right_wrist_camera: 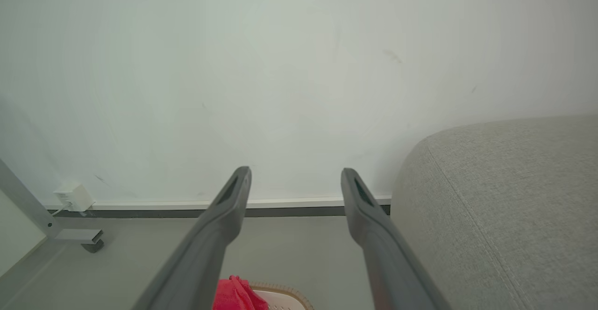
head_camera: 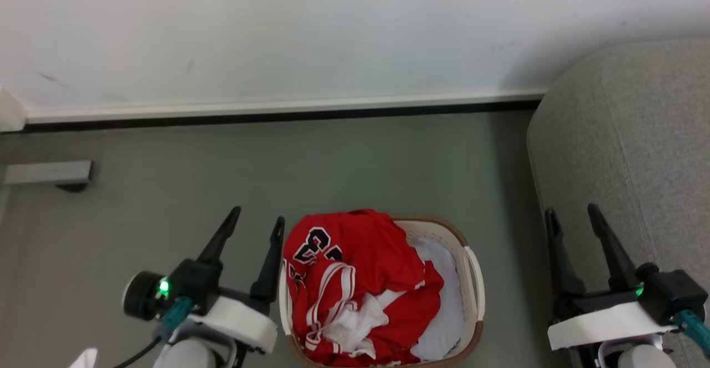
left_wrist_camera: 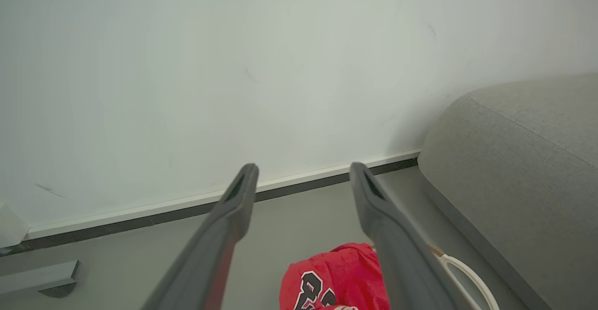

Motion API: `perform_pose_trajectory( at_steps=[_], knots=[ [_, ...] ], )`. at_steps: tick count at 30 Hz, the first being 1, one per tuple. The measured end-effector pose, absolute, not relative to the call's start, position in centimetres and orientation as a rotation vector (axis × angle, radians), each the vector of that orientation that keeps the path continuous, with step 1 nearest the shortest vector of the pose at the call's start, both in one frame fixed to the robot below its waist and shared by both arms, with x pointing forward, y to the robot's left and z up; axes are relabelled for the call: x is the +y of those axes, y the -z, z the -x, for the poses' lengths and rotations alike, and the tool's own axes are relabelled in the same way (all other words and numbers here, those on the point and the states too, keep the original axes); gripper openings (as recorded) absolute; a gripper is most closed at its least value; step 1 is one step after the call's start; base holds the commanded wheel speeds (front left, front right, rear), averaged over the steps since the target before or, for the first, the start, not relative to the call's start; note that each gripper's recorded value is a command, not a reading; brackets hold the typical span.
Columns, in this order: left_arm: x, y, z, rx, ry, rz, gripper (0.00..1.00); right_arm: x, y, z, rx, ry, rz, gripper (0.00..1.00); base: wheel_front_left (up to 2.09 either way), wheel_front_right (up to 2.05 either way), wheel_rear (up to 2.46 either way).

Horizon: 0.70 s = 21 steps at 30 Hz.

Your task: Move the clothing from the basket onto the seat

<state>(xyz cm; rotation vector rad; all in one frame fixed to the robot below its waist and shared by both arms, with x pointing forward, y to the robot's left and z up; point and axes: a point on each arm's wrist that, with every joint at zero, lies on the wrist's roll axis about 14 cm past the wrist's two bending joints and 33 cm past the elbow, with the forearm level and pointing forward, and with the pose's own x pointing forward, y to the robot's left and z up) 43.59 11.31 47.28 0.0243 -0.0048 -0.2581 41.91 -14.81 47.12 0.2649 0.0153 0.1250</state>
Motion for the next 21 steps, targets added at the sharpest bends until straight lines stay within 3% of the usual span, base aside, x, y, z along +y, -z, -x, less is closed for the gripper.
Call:
perform_pose_trajectory(
  at_steps=[10,21],
  knots=[
    [2.7,-39.1,-48.1,0.176,0.560,-0.128,1.00,-17.5,-45.4,-45.7,0.012,-0.055,-0.264,1.00,0.00,0.00,0.00],
    [-1.5,-26.1,-47.9,0.547,0.799,-0.389,1.00,-19.4,-42.7,-47.3,0.040,0.000,-0.279,1.00,0.00,0.00,0.00]
  ],
)
